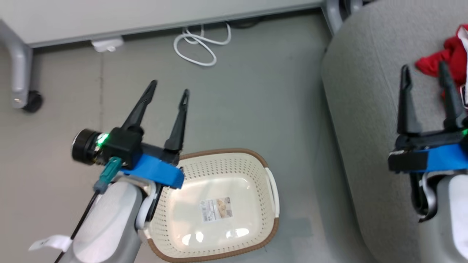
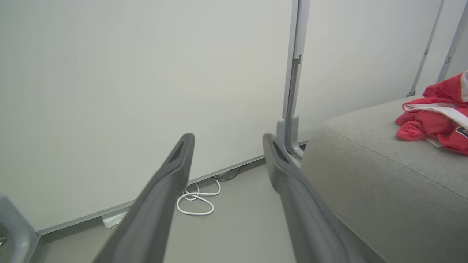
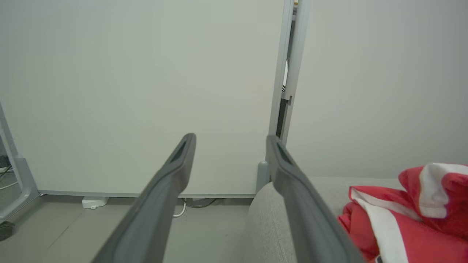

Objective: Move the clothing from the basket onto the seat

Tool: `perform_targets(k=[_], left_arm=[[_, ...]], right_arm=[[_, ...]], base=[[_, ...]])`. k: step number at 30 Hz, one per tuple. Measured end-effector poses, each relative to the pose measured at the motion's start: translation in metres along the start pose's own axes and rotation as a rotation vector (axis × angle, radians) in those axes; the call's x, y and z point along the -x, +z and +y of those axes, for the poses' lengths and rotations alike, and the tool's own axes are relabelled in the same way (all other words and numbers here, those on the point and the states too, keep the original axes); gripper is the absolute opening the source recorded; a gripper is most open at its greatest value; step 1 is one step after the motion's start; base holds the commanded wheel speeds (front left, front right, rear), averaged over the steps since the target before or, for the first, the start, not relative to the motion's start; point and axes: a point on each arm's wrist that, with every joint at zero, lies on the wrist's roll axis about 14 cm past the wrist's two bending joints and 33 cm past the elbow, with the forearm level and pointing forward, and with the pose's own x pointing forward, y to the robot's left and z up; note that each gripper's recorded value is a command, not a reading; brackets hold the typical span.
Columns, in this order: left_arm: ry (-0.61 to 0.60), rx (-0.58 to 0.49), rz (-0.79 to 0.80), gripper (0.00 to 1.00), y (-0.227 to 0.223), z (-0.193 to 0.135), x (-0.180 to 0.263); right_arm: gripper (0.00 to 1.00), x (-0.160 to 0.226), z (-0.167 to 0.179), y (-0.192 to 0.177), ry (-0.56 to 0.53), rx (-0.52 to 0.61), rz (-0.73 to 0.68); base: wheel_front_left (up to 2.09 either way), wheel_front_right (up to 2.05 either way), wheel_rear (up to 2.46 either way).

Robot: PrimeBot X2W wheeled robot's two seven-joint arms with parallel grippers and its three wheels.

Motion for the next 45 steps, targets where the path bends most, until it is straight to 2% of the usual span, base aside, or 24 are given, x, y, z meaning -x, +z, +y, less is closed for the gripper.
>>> perform_targets(k=[7, 15, 26, 45], left_arm=[[0.183, -0.016, -0.022, 1.0, 0.018, 0.043, 0.048], [0.303, -0.023, -0.041, 1.0, 0.029, 0.062, 0.095], [0.381, -0.021, -0.065, 1.0, 0.036, 0.067, 0.133], [0.383, -0.008, -0.069, 1.0, 0.034, 0.056, 0.148]], right_arm=[[1.0, 0.014, 0.041, 0.001, 0.095, -0.046, 0.018], [1.0, 0.037, 0.059, 0.004, 0.133, -0.068, 0.033], [1.0, 0.067, 0.056, 0.005, 0.114, -0.081, 0.055], [1.0, 0.094, 0.05, 0.006, 0.094, -0.097, 0.069]], base=[[0.0, 0.0, 0.0], [0.0, 0.0, 0.0], [0.0, 0.0, 0.0], [0.0, 0.0, 0.0]])
